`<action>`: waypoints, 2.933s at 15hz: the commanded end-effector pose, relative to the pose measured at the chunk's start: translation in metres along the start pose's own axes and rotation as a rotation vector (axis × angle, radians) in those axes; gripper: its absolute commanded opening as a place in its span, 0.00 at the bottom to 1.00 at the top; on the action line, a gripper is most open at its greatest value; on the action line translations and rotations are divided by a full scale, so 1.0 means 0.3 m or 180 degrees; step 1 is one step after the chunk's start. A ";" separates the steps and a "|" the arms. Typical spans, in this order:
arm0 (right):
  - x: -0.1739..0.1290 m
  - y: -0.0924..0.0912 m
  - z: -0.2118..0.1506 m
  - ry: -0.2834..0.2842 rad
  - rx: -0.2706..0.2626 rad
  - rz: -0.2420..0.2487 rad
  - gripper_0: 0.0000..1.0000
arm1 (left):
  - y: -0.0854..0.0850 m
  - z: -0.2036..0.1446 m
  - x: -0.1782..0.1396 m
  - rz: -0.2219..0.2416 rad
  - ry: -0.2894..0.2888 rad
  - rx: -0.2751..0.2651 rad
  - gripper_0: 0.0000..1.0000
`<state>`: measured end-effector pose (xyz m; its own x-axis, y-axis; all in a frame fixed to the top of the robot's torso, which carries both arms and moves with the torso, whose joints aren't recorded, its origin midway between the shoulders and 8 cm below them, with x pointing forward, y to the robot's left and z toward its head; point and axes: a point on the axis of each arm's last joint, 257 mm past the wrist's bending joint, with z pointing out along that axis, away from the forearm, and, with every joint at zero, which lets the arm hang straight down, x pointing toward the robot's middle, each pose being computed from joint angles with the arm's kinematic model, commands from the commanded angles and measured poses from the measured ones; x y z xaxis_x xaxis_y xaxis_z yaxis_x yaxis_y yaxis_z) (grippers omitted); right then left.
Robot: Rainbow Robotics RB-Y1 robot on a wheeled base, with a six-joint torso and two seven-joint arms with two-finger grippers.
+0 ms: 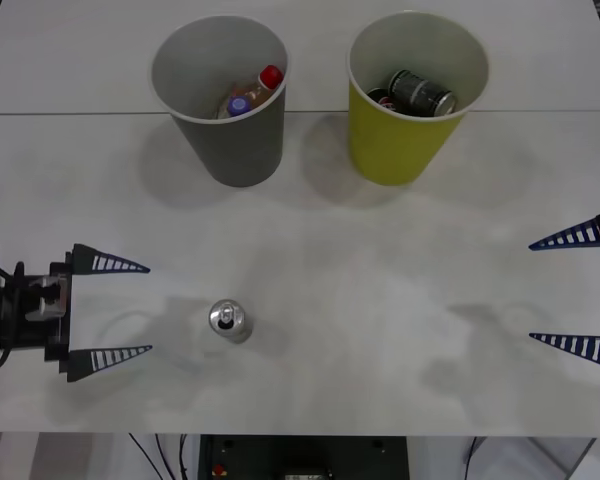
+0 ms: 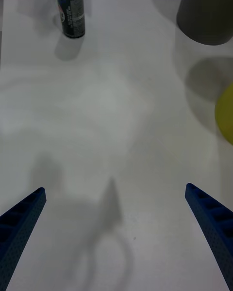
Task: Put the can into the green bin and the plastic bottle into the gray bin
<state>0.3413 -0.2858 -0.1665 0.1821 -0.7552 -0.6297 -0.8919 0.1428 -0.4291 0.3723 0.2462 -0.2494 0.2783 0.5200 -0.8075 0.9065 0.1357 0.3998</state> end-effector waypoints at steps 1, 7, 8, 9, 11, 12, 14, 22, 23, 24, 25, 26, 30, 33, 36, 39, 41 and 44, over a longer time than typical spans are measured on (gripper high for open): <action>0.000 0.000 0.000 0.0000 0.0000 0.0000 1.00 | -0.013 0.049 0.026 0.0049 -0.0094 -0.0043 1.00; 0.000 0.000 0.000 0.0000 0.0000 0.0000 1.00 | -0.063 0.148 0.044 0.0013 -0.0304 -0.0050 1.00; 0.000 0.000 0.000 0.0000 0.0000 0.0000 1.00 | -0.073 0.164 0.042 0.0053 -0.0345 -0.0060 1.00; 0.000 0.000 0.000 0.0000 0.0000 0.0000 1.00 | -0.078 0.181 0.040 0.0030 -0.0390 -0.0072 1.00; 0.000 0.000 0.000 0.0000 0.0000 0.0000 1.00 | -0.087 0.208 0.039 -0.0034 -0.0473 -0.0067 1.00; 0.000 0.000 0.000 0.0000 0.0000 0.0000 1.00 | -0.087 0.224 0.032 -0.0056 -0.0518 -0.0074 1.00; 0.000 0.000 0.000 0.0000 0.0000 0.0000 1.00 | -0.084 0.253 0.015 -0.0066 -0.0580 -0.0095 1.00; 0.000 0.000 0.000 0.0000 0.0000 0.0000 1.00 | -0.074 0.385 -0.039 -0.0189 -0.0732 -0.0215 1.00; 0.000 0.000 0.000 0.0000 0.0000 0.0000 1.00 | -0.073 0.405 -0.044 -0.0183 -0.0729 -0.0220 1.00; 0.000 0.000 0.000 0.0000 0.0000 0.0000 1.00 | -0.070 0.415 -0.045 -0.0193 -0.0729 -0.0232 1.00; 0.000 0.000 0.000 0.0000 0.0000 0.0000 1.00 | -0.067 0.429 -0.051 -0.0222 -0.0746 -0.0259 1.00; 0.000 0.000 0.000 0.0000 0.0000 0.0000 1.00 | -0.070 0.442 -0.051 -0.0219 -0.0731 -0.0253 1.00; 0.000 0.000 0.000 0.0000 0.0000 0.0000 1.00 | -0.060 0.480 -0.059 -0.0243 -0.0727 -0.0302 1.00; 0.000 0.000 0.000 0.0000 0.0000 0.0000 1.00 | -0.061 0.494 -0.067 -0.0269 -0.0748 -0.0314 1.00; 0.000 0.000 0.000 0.0000 0.0000 0.0000 1.00 | -0.061 0.497 -0.070 -0.0306 -0.0759 -0.0311 0.15; 0.000 0.000 0.000 0.0000 0.0000 0.0000 1.00 | -0.062 0.496 -0.067 -0.0350 -0.0749 -0.0300 0.00; 0.000 0.000 0.000 0.0000 0.0000 0.0000 1.00 | -0.061 0.496 -0.066 -0.0360 -0.0747 -0.0303 0.00; 0.000 0.000 0.000 0.0000 0.0000 0.0000 1.00 | -0.061 0.495 -0.066 -0.0393 -0.0751 -0.0300 0.00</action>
<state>0.3413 -0.2858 -0.1666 0.1820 -0.7552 -0.6297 -0.8919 0.1428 -0.4291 0.3973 0.1078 -0.3052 0.2466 0.2863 -0.9259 0.9071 0.2680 0.3245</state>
